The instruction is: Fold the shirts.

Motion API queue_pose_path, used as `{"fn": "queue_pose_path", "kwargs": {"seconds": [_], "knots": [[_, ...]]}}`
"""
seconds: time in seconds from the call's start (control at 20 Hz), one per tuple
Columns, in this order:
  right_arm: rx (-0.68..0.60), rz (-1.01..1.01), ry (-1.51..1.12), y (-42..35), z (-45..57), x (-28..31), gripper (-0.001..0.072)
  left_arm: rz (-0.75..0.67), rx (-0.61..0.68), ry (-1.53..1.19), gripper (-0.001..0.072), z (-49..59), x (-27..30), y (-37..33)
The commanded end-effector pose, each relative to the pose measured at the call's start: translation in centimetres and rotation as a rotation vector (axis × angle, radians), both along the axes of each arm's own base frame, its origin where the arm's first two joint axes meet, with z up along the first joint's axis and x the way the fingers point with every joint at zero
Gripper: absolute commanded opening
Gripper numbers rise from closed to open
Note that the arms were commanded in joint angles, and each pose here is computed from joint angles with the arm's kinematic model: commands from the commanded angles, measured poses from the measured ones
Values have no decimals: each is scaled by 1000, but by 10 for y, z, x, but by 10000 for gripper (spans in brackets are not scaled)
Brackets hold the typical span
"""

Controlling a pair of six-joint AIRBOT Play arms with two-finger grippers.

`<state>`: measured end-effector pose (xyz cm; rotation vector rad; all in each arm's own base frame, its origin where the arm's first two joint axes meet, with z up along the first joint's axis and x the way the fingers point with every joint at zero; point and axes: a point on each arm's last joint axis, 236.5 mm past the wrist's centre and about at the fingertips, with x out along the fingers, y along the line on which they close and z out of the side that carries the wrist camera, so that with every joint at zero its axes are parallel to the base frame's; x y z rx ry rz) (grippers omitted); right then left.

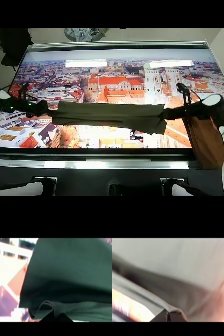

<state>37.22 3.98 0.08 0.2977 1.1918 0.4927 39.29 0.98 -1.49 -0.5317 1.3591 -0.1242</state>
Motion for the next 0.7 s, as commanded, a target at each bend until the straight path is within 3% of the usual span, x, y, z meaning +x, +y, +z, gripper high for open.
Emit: {"fn": "queue_pose_path", "kwargs": {"seconds": [0.0,0.35,0.4,0.45,0.5,0.55,0.6,0.65], "knots": [[72,-90,-73,-3,-1,75,43,29,-19,-12,21,-3,53,-3],[28,-57,-28,18,-68,95,45,-11,-41,64,24,-59,83,-20],[24,-55,-32,16,-67,95,45,-17,-45,79,39,-65,81,-23],[26,-47,-35,14,-63,94,47,-18,-45,81,141,-66,81,-23],[21,-16,-51,10,-55,91,166,-16,-44,74,373,-63,82,-22],[18,32,-75,5,-43,87,451,-13,-44,66,565,-56,83,-17],[10,86,-95,-1,-30,79,713,-11,-41,47,572,-45,86,-11],[-27,118,-84,-17,-21,68,694,-7,-33,15,572,-31,89,-3]]}}
